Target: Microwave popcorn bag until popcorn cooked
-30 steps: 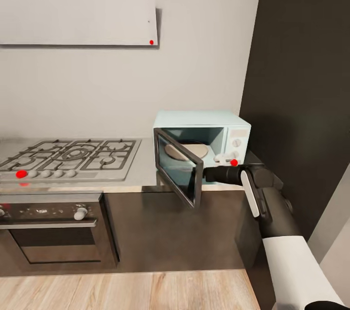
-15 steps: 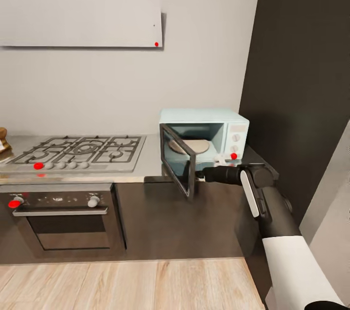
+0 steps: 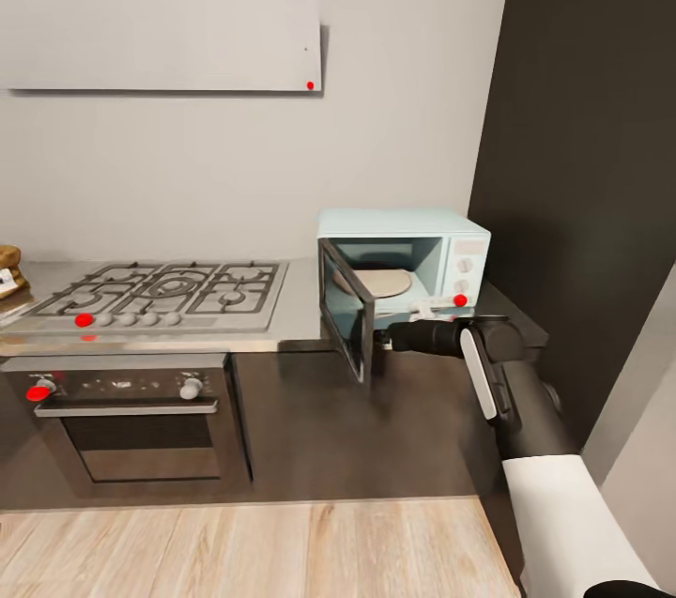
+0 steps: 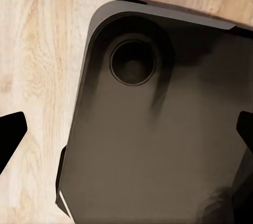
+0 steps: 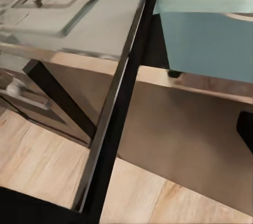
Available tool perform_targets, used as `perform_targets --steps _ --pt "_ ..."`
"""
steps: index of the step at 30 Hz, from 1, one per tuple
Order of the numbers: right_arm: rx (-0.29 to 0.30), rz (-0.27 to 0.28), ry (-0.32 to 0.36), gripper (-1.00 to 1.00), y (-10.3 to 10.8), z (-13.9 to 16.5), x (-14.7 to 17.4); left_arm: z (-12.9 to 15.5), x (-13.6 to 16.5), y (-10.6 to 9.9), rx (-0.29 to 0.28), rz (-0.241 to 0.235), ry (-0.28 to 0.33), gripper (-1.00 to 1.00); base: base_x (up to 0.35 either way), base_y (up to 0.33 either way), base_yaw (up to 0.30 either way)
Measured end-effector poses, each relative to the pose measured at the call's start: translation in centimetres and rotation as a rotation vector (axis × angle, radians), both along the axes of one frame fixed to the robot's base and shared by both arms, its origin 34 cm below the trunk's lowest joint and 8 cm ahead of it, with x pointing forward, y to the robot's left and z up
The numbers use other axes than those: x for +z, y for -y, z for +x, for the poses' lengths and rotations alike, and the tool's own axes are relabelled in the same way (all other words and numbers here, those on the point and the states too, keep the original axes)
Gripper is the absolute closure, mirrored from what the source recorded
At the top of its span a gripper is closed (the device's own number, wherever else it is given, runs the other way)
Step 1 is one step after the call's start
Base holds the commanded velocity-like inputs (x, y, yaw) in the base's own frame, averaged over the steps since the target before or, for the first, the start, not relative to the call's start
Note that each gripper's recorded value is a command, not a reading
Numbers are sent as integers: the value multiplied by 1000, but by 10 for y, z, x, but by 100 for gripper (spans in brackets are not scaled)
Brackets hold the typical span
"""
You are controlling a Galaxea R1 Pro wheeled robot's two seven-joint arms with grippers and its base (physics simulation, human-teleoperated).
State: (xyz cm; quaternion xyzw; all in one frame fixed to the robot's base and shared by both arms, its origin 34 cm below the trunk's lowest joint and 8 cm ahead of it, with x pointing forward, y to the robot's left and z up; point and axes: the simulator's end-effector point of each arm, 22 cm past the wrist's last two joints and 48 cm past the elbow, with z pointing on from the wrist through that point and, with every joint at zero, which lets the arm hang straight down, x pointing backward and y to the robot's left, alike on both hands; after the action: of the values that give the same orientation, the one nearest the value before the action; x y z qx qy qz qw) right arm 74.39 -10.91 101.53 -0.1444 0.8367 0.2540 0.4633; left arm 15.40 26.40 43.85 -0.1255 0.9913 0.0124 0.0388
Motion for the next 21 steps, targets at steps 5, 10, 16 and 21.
perform_targets --steps 5,10,16,21 --pt "-1 0 0 -100 1 0 0 0 0 0 0 0 0 -100 0 151 0" --pt "-1 1 0 -100 1 0 0 0 0 0 0 0 0 -100 0 151 0" --pt "0 3 0 -100 1 0 0 0 0 0 0 0 0 -100 0 151 0" --pt "-1 2 0 -100 2 0 0 0 0 0 0 0 0 -100 0 151 0"
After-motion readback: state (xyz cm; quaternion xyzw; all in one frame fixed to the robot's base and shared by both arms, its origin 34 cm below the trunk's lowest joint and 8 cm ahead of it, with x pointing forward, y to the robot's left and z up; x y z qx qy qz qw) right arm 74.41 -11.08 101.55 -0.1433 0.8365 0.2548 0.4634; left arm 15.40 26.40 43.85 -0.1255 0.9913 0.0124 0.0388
